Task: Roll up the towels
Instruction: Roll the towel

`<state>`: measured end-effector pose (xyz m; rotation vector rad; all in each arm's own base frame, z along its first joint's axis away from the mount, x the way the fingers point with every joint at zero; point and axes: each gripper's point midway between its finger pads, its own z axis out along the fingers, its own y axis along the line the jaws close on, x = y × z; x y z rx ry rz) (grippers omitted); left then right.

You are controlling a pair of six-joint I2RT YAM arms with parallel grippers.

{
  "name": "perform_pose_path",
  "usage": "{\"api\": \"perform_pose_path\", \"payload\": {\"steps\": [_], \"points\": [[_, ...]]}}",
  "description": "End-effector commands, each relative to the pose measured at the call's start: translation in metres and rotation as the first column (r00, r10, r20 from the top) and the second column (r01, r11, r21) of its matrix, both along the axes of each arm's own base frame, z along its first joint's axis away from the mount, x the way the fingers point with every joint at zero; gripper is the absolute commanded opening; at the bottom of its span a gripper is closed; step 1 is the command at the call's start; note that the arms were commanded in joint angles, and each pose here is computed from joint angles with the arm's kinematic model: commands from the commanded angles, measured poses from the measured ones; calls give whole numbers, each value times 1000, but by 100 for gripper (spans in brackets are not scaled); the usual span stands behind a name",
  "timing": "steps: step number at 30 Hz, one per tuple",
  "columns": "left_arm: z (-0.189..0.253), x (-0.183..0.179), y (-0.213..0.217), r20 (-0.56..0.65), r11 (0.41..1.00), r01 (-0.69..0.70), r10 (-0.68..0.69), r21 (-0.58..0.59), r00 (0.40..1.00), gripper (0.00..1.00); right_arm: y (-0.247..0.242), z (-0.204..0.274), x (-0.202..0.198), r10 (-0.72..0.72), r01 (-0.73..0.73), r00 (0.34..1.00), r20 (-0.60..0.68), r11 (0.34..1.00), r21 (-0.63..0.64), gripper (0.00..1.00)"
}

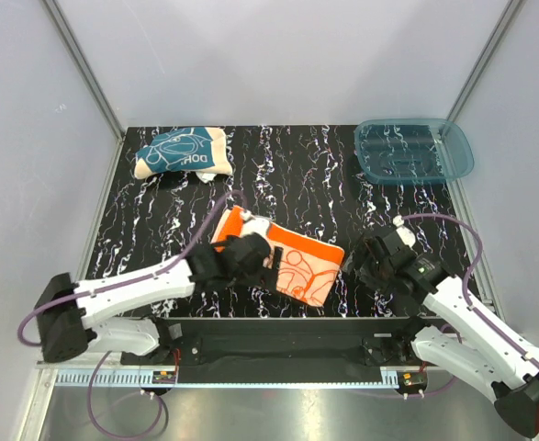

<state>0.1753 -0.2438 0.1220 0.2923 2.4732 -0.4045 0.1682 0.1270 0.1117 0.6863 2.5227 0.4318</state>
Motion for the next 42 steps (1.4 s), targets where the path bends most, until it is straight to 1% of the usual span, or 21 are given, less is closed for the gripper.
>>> {"api": "perform_pose_path", "payload": {"steps": [1, 2, 3, 5, 6, 8, 9, 10, 11, 12, 14, 15, 18, 21, 28, 29, 31, 33, 38, 40, 42], "points": [[14, -7, -39, 96, 999, 46, -46, 6, 994, 96, -18, 24, 14, -28, 37, 995, 94, 995, -91, 87], [14, -11, -46, 106, 997, 69, -71, 25, 992, 94, -20, 32, 18, -37, 48, 992, 121, 994, -93, 87], [16, -19, -62, 129, 993, 105, -111, 52, 985, 93, -22, 36, 19, -38, 52, 991, 131, 994, -99, 87], [16, -27, -78, 151, 984, 153, -165, 87, 975, 93, -26, 47, 23, -50, 68, 985, 164, 992, -105, 86], [8, -34, -89, 158, 975, 184, -203, 128, 966, 91, -29, 50, 22, -55, 74, 984, 169, 991, -109, 86], [18, -38, -111, 186, 965, 224, -246, 135, 951, 91, -32, 59, 22, -71, 92, 977, 199, 991, -99, 86], [7, -45, -119, 185, 952, 250, -281, 178, 942, 91, -34, 62, 21, -77, 99, 976, 206, 990, -96, 86], [16, -45, -131, 203, 950, 261, -294, 173, 934, 91, -36, 64, 20, -89, 110, 973, 214, 990, -89, 86], [14, -47, -138, 205, 945, 271, -307, 185, 929, 91, -40, 70, 19, -106, 128, 965, 240, 989, -78, 86], [3, -51, -143, 199, 931, 287, -332, 223, 922, 91, -44, 71, 16, -117, 140, 963, 243, 987, -76, 86], [4, -52, -156, 204, 927, 298, -344, 225, 916, 91, -53, 79, 13, -156, 180, 948, 276, 982, -61, 86], [-5, -54, -161, 196, 919, 307, -357, 246, 913, 90, -58, 79, 9, -174, 198, 946, 274, 978, -60, 86], [-13, -57, -174, 199, 910, 328, -381, 254, 903, 86, -67, 82, 2, -200, 222, 934, 296, 974, -44, 86], [-23, -56, -180, 193, 901, 332, -391, 278, 900, 78, -71, 84, -3, -211, 230, 927, 311, 973, -26, 86], [-43, -54, -190, 186, 897, 329, -392, 295, 901, 70, -69, 86, -8, -198, 209, 930, 311, 978, -3, 85], [-48, -55, -192, 182, 893, 331, -396, 304, 900, 65, -68, 86, -8, -196, 207, 930, 311, 978, -4, 85], [-49, -53, -195, 185, 894, 326, -393, 308, 901, 61, -68, 85, -9, -192, 203, 933, 304, 979, -5, 85], [-56, -52, -196, 183, 891, 319, -389, 324, 903, 54, -68, 85, -9, -191, 202, 933, 304, 979, -3, 85], [-67, -47, -196, 193, 890, 292, -374, 350, 907, 50, -65, 86, -10, -183, 190, 935, 303, 982, 7, 84], [-72, -43, -191, 202, 889, 261, -354, 377, 913, 47, -64, 85, -10, -178, 185, 937, 299, 983, 7, 84], [-77, -40, -186, 211, 890, 236, -336, 389, 918, 46, -64, 85, -10, -177, 183, 938, 300, 983, 8, 84]]}}
